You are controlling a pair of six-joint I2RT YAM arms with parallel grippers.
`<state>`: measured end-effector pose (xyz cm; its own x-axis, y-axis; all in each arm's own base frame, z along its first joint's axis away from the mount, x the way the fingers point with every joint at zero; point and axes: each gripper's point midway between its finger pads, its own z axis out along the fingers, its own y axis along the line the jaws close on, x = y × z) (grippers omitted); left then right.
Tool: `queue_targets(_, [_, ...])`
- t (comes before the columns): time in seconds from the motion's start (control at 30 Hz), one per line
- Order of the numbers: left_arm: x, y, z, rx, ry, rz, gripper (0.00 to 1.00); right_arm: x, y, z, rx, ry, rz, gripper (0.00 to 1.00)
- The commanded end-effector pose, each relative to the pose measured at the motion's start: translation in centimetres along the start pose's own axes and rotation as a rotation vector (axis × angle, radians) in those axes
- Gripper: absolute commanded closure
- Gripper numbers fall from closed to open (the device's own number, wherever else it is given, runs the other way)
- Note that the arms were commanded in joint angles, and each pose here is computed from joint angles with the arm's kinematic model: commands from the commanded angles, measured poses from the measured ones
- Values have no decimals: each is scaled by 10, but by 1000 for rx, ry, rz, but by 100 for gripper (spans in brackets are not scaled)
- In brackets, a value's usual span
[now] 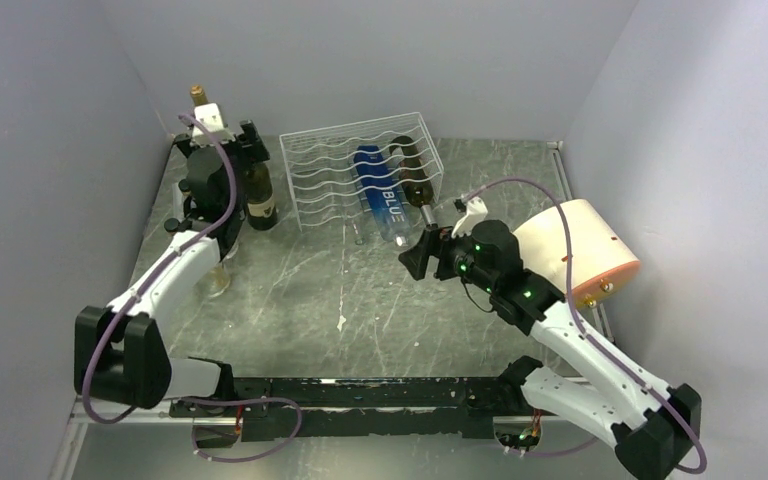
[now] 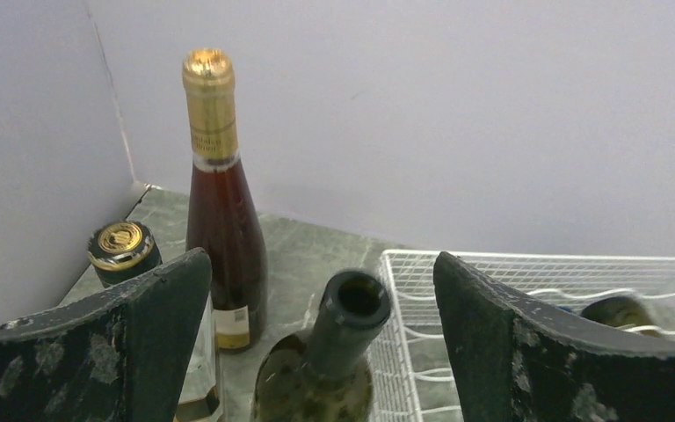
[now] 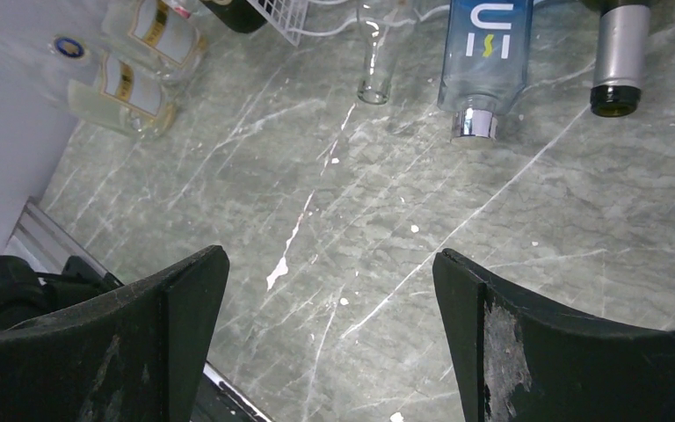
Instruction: Take the wine bottle off the wine rack
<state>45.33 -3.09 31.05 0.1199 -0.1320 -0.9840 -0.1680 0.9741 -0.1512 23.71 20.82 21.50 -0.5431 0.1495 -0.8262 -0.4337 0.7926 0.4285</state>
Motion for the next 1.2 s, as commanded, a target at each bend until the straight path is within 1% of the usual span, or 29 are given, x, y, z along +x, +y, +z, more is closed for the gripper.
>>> queue_targets(0.0, [-43,-9,-15,57,-16,-70,0,-11,8,15,-37,-11,-31,9])
queue_targets(0.17, [-76,-12,-42,124,-80,-71,0,1,11,44,-56,59,-18,9])
queue_targets(0.27, [-95,-15,-59,165,-129,-61,0,7,18,63,-102,97,-3,9])
queue_targets(0.4, [-103,-32,-77,256,-151,-31,0,7,20,92,-78,123,-62,9])
queue_targets(0.5, [-103,-45,-91,281,-160,-47,1,1,21,113,-27,132,-131,9])
queue_targets(0.57, [-105,-59,-101,336,-181,-18,1,-6,27,128,-17,127,-148,9])
queue_targets(0.6, [-109,-63,-104,356,-189,2,1,1,25,140,-3,149,-151,10])
queue_targets(0.67, [-114,-61,-108,351,-201,15,1,6,25,156,31,164,-176,12])
queue_targets(0.77, [-122,-45,-111,278,-226,-1,1,17,22,178,121,176,-240,12])
queue_targets(0.87, [-130,-38,-116,257,-250,-9,1,29,15,197,166,186,-250,14])
queue_targets(0.93, [-132,-38,-119,262,-258,-19,1,37,5,207,199,192,-264,19])
queue_targets(1.1, [-127,-44,-119,287,-251,-6,0,51,-19,229,291,203,-335,24])
queue_targets(1.17, [-125,-47,-117,298,-238,-6,2,53,-23,236,308,208,-350,26])
